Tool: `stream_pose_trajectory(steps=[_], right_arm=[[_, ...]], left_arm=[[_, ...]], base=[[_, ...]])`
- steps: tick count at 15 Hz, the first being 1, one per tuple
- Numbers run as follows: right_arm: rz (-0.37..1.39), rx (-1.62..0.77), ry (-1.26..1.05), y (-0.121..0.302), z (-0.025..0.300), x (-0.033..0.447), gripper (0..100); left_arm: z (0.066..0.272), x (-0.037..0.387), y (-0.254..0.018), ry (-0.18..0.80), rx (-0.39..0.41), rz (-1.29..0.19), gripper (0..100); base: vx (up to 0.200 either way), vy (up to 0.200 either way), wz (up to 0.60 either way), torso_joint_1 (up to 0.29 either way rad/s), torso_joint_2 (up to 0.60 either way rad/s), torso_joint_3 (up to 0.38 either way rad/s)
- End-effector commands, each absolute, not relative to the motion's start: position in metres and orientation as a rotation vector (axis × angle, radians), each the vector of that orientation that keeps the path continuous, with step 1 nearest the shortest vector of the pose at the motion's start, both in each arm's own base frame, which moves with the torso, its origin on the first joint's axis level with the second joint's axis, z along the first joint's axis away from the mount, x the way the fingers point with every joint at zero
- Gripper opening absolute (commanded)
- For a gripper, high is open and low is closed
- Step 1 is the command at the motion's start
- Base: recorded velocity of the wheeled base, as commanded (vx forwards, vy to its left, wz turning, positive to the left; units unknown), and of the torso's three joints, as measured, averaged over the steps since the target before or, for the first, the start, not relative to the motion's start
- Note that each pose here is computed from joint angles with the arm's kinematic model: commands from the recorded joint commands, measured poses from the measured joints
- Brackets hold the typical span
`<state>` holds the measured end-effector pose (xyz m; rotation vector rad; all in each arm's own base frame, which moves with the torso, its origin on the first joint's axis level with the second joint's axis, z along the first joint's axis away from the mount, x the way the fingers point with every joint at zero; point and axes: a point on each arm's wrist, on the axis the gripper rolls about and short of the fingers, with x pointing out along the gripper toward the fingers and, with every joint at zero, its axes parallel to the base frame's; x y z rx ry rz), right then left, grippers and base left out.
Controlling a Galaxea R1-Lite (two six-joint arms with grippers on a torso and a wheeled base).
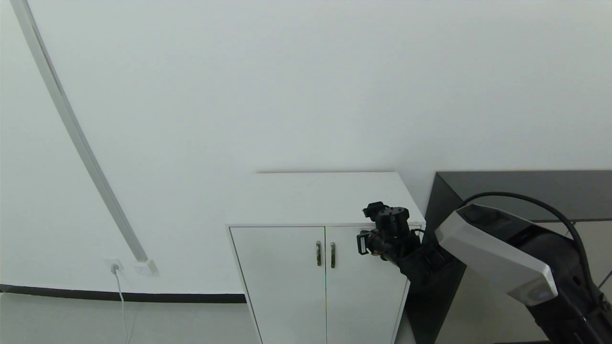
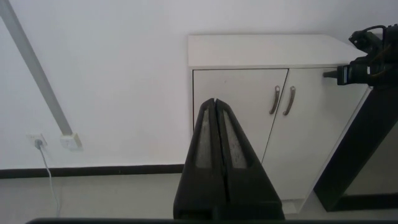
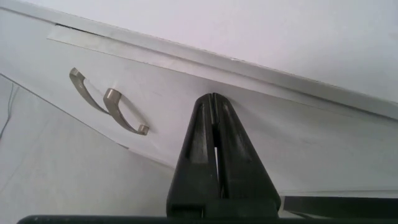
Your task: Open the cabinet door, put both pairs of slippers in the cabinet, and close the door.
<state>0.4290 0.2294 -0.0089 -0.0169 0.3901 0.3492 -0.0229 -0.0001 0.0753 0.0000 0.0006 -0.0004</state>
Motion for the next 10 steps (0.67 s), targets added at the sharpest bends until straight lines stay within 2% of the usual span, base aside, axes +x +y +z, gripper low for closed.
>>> stream_pose_trajectory(steps=[1,10], right_arm=[[0.35,-0.015,0.384,0.2301,-0.008,0.43,0],[0.347,-0.021,0.389,0.2319,-0.0159,0.432,0]], left_arm=[[0.0753,-0.0228,-0.0001,0.002,0.0,-0.002,0],[0.0753,-0.0228,-0.0001,0.002,0.0,0.0,0]], base=[[0.0,0.0,0.0,0.0,0.0,0.0],[0.0,0.0,0.0,0.0,0.0,0.0]])
